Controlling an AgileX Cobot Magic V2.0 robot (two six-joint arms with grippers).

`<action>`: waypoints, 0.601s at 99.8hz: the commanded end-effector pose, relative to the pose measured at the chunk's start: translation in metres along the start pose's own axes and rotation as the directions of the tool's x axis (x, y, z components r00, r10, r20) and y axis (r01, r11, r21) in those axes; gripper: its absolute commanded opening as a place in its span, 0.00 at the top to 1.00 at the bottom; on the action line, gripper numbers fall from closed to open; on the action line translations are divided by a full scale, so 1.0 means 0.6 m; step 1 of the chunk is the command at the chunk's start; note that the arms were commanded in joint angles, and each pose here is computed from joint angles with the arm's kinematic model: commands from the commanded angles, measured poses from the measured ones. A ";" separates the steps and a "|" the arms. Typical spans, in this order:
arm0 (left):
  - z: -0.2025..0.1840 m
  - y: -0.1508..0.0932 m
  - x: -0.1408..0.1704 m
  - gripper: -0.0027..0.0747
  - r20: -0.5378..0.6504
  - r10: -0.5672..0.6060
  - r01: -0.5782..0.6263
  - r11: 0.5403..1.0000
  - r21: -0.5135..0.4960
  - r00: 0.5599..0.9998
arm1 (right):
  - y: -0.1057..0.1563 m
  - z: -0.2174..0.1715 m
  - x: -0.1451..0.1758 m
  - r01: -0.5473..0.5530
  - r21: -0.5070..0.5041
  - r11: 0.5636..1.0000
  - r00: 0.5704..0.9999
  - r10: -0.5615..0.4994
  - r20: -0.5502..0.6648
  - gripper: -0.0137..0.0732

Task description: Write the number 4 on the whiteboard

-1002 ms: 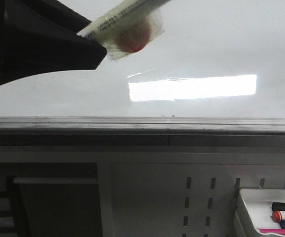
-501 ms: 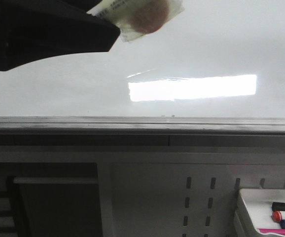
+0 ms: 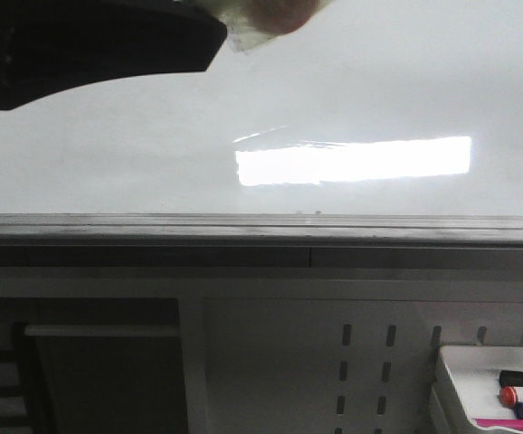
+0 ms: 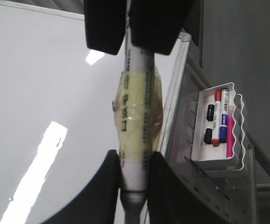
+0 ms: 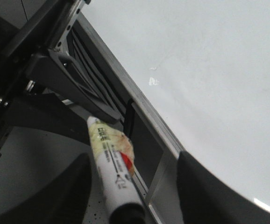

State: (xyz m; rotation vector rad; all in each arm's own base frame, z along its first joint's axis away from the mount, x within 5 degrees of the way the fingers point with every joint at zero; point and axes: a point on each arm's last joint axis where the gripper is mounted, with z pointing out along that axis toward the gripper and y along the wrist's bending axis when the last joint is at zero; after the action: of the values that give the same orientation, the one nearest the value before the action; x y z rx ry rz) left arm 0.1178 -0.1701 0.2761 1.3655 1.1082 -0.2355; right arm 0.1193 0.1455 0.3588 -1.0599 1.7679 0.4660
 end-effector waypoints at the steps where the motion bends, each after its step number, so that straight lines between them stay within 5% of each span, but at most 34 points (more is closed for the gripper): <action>1: -0.004 0.018 -0.030 0.99 0.116 -0.005 0.011 0.999 -0.054 0.993 | -0.005 -0.013 -0.026 -0.003 0.018 1.000 0.996 0.001 0.094 0.43; 45: -0.004 0.018 -0.030 0.99 0.116 -0.005 0.011 0.999 -0.054 0.993 | -0.003 0.007 -0.026 -0.042 -0.005 0.999 0.996 0.043 0.080 0.44; 60: -0.004 0.018 -0.030 0.99 0.116 -0.005 0.011 0.999 -0.054 0.993 | -0.003 0.006 -0.028 -0.043 -0.001 0.999 0.994 0.043 0.096 0.63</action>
State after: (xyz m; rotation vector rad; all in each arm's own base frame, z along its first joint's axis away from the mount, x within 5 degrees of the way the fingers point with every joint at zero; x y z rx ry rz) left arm 0.1176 -0.1702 0.2764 1.3650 1.1031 -0.2367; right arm 0.1236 0.1538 0.3516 -1.0540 1.8212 0.5066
